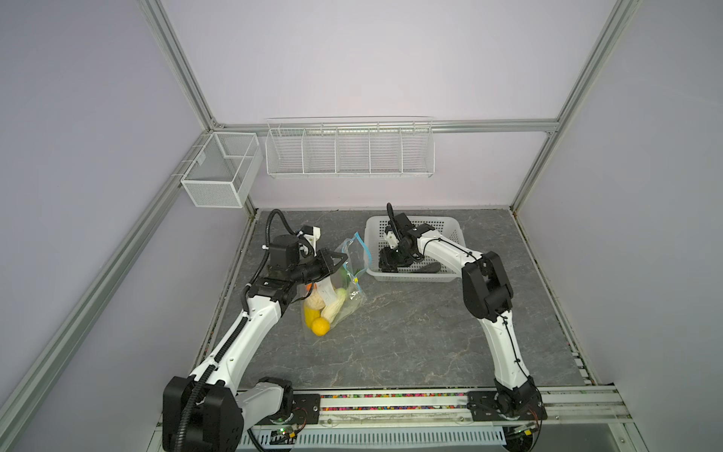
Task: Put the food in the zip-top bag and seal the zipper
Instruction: 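Close the right gripper on the dark round item and lift it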
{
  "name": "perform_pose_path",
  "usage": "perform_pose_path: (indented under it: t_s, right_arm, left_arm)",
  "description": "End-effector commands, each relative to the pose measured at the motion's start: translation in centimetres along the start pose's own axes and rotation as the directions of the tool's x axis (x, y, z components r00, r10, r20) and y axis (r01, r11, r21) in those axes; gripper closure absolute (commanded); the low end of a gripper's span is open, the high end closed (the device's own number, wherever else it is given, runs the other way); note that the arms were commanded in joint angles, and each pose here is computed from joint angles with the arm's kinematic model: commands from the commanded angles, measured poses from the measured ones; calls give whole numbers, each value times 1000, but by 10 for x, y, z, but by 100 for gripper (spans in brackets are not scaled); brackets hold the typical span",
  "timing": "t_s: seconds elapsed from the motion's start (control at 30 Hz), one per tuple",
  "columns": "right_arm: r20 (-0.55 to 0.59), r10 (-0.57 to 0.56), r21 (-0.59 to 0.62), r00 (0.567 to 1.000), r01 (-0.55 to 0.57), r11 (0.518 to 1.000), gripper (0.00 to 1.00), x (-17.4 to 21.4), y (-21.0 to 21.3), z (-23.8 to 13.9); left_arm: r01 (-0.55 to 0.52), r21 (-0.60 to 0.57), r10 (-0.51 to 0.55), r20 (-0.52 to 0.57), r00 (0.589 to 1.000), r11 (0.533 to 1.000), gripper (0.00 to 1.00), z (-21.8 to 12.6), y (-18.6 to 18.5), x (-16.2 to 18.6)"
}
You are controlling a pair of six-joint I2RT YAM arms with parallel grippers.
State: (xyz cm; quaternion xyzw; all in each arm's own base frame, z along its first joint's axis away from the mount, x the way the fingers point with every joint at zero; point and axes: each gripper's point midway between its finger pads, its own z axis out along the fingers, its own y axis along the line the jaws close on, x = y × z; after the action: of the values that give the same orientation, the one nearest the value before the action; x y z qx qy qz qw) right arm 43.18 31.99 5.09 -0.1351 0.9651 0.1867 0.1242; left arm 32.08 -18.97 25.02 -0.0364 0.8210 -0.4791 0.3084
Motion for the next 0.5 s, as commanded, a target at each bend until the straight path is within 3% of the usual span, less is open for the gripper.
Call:
perform_pose_path:
  t_s: [0.0,0.47]
  right_arm:
    - [-16,-14,37,1000,15,999,45,3,-7,7]
    - [43,9,0,999,-9,1000,55,-10,-7,-6]
  left_arm:
    - [-30,-1,30,12,999,1000,100,-2,-5,-3]
    - [-30,9,30,18,999,1000,100,-1,-8,-7]
